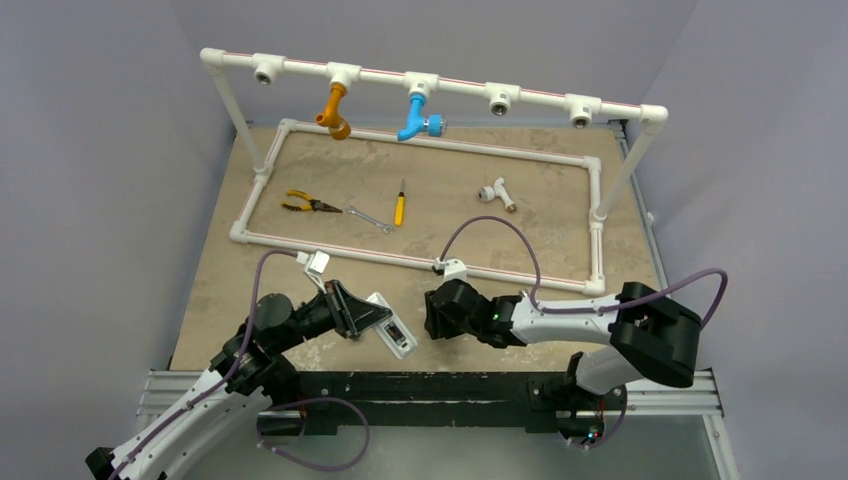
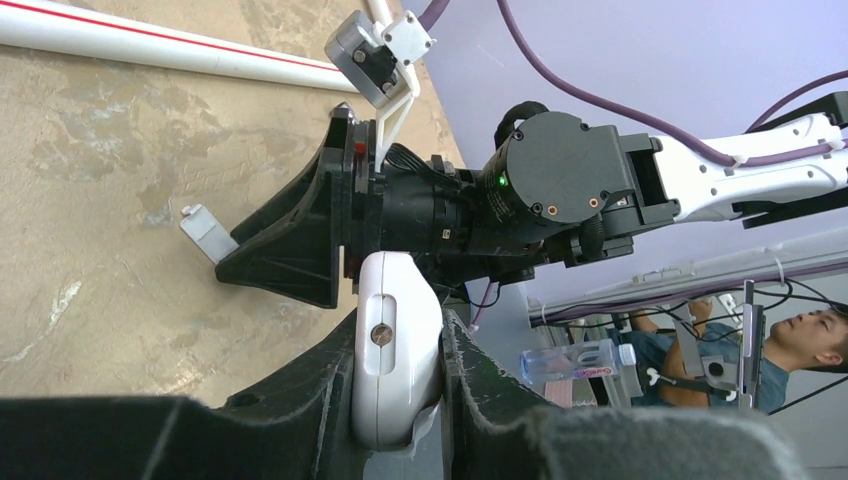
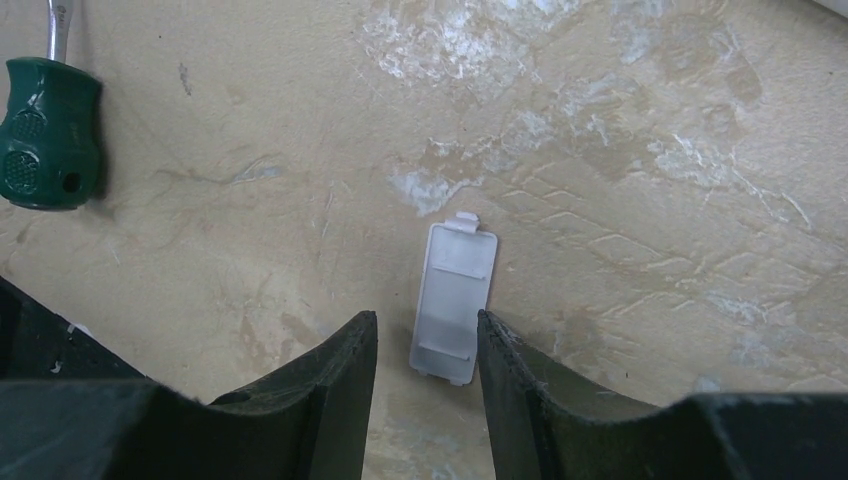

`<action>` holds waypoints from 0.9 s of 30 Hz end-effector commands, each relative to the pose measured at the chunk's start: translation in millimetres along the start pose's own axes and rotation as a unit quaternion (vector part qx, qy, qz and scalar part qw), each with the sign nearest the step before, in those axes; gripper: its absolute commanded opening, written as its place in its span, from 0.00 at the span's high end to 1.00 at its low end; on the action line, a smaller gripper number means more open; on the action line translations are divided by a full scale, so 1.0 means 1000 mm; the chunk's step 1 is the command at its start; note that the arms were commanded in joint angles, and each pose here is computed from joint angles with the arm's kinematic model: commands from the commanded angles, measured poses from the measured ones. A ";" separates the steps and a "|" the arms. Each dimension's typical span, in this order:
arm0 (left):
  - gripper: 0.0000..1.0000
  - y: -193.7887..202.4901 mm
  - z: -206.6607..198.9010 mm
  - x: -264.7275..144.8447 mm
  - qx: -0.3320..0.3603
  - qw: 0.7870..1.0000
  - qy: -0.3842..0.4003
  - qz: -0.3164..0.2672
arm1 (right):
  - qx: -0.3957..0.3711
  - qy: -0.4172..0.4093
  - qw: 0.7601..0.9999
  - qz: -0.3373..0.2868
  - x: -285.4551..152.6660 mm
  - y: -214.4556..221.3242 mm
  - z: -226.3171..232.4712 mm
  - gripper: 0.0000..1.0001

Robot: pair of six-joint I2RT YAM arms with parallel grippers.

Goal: Load the batteries into the remote control

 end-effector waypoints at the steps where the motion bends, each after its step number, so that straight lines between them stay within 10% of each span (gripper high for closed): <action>1: 1.00 -0.010 -0.019 -0.005 0.020 0.999 0.031 -0.015 | -0.048 0.096 0.988 0.114 0.002 0.045 -0.040 0.59; 27: 1.00 -0.007 -0.014 -0.004 0.013 0.999 0.029 -0.010 | -0.041 0.126 0.986 0.104 -0.002 0.041 -0.045 0.59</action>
Point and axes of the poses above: each gripper's point midway between its finger pads, its own x axis out along the fingers, its own z axis along the line the jaws close on, y = z × x, the point moved 7 cm from there along -x, back along the fingers, and after that the axes turned 1 degree about -x, right-handed, at the moved point
